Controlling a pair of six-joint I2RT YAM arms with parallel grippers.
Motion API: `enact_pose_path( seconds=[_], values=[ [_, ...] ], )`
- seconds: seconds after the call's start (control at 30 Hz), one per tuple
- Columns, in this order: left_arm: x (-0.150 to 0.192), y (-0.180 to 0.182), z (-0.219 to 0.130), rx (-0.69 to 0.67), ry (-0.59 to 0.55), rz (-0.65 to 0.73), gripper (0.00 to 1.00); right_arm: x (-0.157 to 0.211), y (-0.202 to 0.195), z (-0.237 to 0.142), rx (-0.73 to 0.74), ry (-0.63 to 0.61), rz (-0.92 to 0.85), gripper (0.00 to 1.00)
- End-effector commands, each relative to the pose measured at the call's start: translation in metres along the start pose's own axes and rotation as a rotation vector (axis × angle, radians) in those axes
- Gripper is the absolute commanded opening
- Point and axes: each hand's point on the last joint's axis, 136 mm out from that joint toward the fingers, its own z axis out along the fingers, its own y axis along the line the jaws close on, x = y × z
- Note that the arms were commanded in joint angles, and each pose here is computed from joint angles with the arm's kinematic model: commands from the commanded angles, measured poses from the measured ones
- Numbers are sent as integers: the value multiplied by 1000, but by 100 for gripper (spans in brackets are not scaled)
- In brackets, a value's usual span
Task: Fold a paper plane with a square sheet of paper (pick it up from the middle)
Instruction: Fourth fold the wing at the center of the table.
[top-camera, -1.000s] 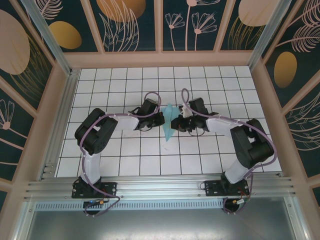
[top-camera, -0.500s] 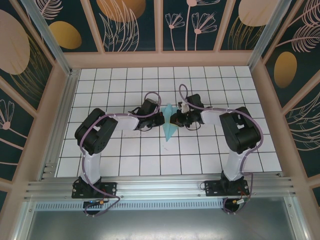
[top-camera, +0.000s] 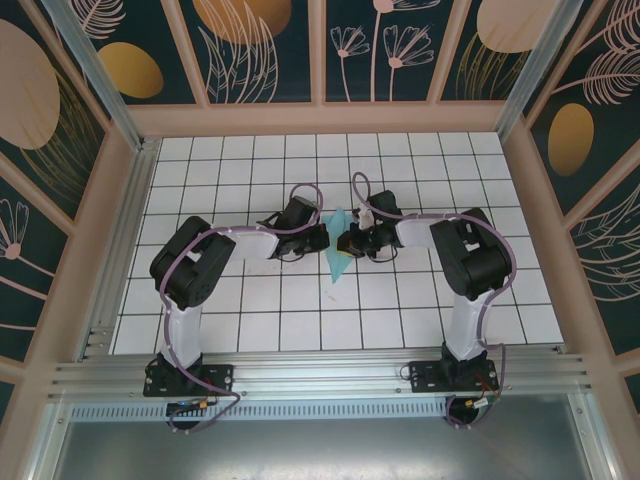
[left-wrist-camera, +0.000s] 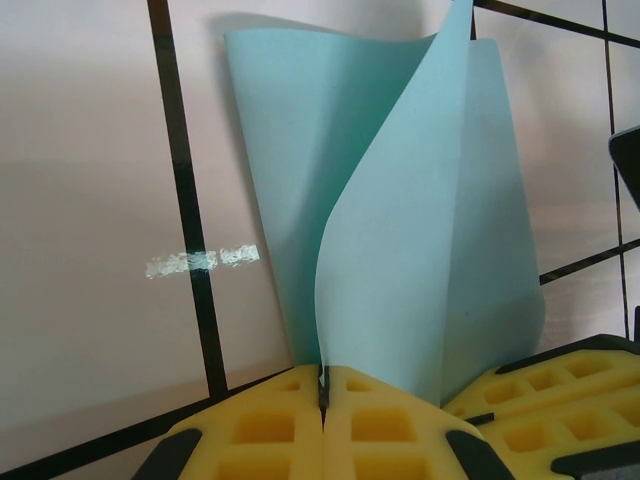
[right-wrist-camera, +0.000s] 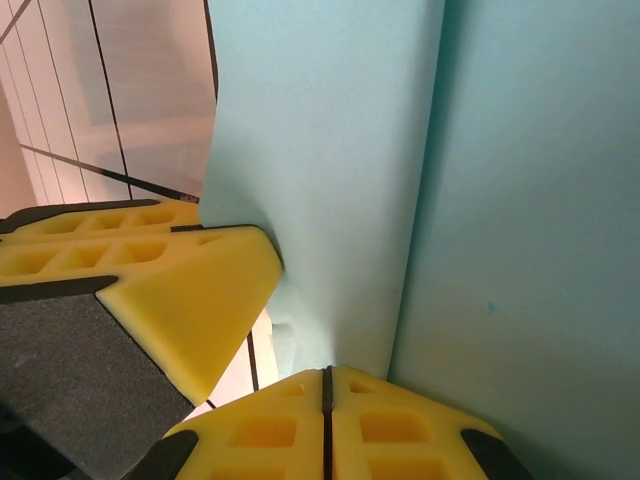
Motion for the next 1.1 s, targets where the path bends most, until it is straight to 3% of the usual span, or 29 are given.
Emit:
enact_pose_path(
  seconds=[0.0,0.1,0.3,0.53,0.87,1.07],
  values=[
    [-1,14,2,-73,12,7,13,4,-14,4,45,11,30,10],
    [-20,0,-14,-64,-45,17,28,7,-19,6,58,16,53,10],
    [-50,-20,-56,-29,-178,-20,34,10,-27,7,95,18,83,10],
    [-17,-37,-66,182,-124,-52,16,10,-29,4,122,4,115,8],
    [8,-37,-43,300,-55,-106,12,10,-28,2,114,-10,120,7],
    [-2,-29,-23,251,-73,-118,8,12,-31,1,108,-11,117,7]
  ],
)
